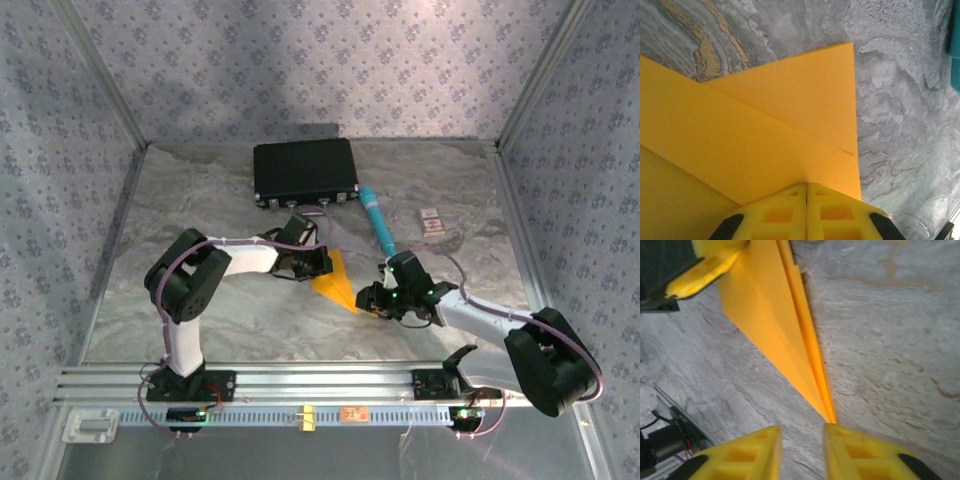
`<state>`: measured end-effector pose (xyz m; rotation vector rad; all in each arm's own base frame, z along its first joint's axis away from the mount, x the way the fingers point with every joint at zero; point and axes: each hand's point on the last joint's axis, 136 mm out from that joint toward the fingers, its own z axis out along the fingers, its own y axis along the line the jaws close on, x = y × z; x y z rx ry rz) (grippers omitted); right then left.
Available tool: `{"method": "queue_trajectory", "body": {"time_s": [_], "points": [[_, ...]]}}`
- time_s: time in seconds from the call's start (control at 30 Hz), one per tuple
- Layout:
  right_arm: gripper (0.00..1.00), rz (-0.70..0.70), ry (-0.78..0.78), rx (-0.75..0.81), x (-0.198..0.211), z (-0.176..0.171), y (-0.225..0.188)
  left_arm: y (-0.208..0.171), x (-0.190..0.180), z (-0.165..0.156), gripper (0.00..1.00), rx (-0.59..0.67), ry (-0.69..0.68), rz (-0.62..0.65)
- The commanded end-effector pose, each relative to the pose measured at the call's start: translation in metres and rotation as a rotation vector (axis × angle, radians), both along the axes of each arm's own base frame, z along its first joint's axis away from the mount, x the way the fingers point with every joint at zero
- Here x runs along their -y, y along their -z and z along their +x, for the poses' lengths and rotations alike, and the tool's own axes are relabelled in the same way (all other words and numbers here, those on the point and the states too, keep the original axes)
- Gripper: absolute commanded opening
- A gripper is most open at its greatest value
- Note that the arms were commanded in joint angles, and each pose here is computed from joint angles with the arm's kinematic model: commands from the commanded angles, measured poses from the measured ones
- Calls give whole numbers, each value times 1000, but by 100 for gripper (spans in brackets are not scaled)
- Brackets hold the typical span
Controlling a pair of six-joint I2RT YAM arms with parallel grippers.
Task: Fold a paper plane with a square sheet of paper (pick it up from the middle)
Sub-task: Fourth fold the wing at the center of the table.
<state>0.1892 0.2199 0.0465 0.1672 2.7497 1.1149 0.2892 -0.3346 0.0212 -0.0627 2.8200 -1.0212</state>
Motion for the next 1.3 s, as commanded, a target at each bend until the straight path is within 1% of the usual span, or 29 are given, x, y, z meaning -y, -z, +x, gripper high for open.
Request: {"method": "queue_trajectory", "body": {"time_s": [0.0, 0.17, 0.43, 0.53, 0.67, 0.8, 0.87, 0.9, 0.97, 1.0, 1.13, 1.2, 1.27], "points": [[23, 29, -23, 50, -12, 12, -13, 11, -15, -6, 7, -36, -22, 58], [13, 62, -85, 71, -29, 23, -22, 12, -16, -6, 7, -37, -22, 61], [8, 83, -106, 61, -48, 42, -16, 13, -17, -6, 7, -43, -18, 60], [8, 67, -99, 54, -47, 45, -10, 14, -18, -7, 7, -45, -14, 65], [7, 46, -119, -1, -46, 40, 10, 15, -17, -7, 7, -46, -13, 59], [6, -19, -96, -68, -28, 29, 36, 12, -16, -6, 7, -43, -12, 52], [6, -27, -94, -88, -22, 21, 42, 10, -16, -5, 8, -41, -10, 46], [6, -31, -94, -91, -19, 18, 44, 8, -14, -5, 8, -38, -5, 33], [6, -44, -91, -101, -14, 12, 48, -9, 0, -5, 9, -27, 42, -50], [6, -44, -89, -102, -12, 12, 49, -16, 5, -5, 9, -18, 58, -62], [6, -32, -82, -96, -13, 15, 47, -42, 13, 1, 11, 48, 96, -65], [6, -34, -76, -91, -12, 17, 47, -46, 18, 2, 12, 54, 92, -79], [5, -35, -73, -91, -12, 17, 47, -40, 21, -3, 12, 37, 90, -84]]}}
